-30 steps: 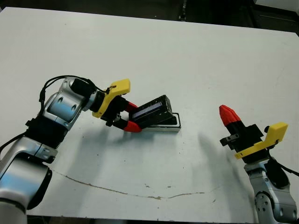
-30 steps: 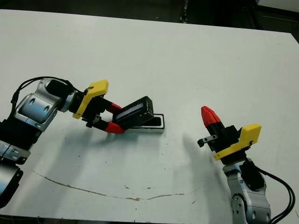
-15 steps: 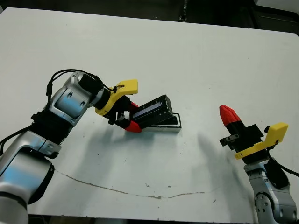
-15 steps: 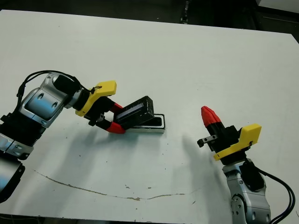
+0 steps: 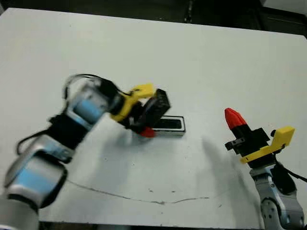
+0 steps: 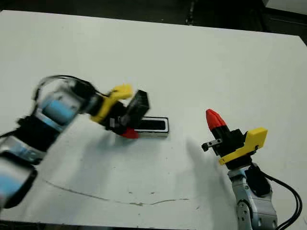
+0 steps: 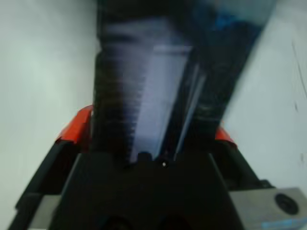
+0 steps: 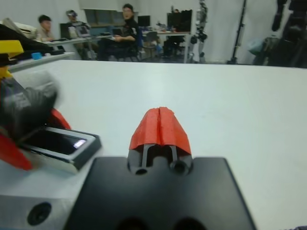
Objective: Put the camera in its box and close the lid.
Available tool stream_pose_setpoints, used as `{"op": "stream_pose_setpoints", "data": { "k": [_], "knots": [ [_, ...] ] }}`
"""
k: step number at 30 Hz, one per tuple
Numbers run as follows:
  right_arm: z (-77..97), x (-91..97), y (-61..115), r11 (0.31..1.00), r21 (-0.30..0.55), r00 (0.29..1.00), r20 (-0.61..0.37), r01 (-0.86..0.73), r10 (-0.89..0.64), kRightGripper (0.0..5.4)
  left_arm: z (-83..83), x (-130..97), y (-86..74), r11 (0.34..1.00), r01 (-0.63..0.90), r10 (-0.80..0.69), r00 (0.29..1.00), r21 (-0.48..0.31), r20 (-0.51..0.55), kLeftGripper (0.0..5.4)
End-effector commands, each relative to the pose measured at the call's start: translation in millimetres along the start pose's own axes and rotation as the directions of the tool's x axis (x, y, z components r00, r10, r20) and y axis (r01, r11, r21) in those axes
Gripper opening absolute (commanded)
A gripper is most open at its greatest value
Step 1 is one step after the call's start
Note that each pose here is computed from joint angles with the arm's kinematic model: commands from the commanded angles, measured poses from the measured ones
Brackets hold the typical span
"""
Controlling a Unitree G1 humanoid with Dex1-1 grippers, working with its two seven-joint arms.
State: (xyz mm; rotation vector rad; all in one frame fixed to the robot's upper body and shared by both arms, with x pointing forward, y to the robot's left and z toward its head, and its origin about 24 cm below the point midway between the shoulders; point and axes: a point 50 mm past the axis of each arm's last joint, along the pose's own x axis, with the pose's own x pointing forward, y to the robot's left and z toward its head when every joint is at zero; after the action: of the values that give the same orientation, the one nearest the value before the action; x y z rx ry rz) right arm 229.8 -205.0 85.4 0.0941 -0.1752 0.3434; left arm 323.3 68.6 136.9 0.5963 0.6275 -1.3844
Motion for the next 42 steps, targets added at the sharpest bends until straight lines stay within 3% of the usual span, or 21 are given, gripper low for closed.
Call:
{"op": "stream_pose_setpoints", "data": {
  "k": [1,7,15,24,33,42],
  "knots": [
    [-0.5,-3.2,-2.2,1.0,-0.013,1.0,-0.011,0.014,-0.014,0.0,2.9,6.5,-7.1,1.0,0.012,-0.012,1.0,0.013,-0.001,4.48],
    [-0.5,-3.2,-1.6,1.0,-0.011,1.0,-0.013,0.014,-0.014,0.0,6.0,4.4,-8.6,0.998,-0.01,0.01,1.0,0.066,0.001,5.37],
    [-1.0,-3.0,-0.9,1.0,-0.005,1.0,-0.012,0.013,-0.013,0.0,7.1,3.0,-8.2,0.979,-0.04,0.043,0.999,0.199,-0.009,5.37],
    [-1.8,-2.5,-0.2,1.0,0.004,1.0,-0.016,0.008,-0.008,0.0,7.7,5.4,-3.1,0.981,-0.095,0.094,0.995,0.169,0.011,5.37],
    [-2.6,-2.6,-0.9,1.0,0.0,1.0,-0.011,0.003,-0.003,0.0,20.9,3.8,1.0,0.95,-0.255,0.233,0.963,0.179,0.136,5.37],
    [0.3,-5.5,-5.1,1.0,0.004,0.999,-0.015,0.029,-0.029,0.0,24.3,18.8,-6.1,0.957,-0.231,0.201,0.964,0.176,0.174,5.37]
  ]
}}
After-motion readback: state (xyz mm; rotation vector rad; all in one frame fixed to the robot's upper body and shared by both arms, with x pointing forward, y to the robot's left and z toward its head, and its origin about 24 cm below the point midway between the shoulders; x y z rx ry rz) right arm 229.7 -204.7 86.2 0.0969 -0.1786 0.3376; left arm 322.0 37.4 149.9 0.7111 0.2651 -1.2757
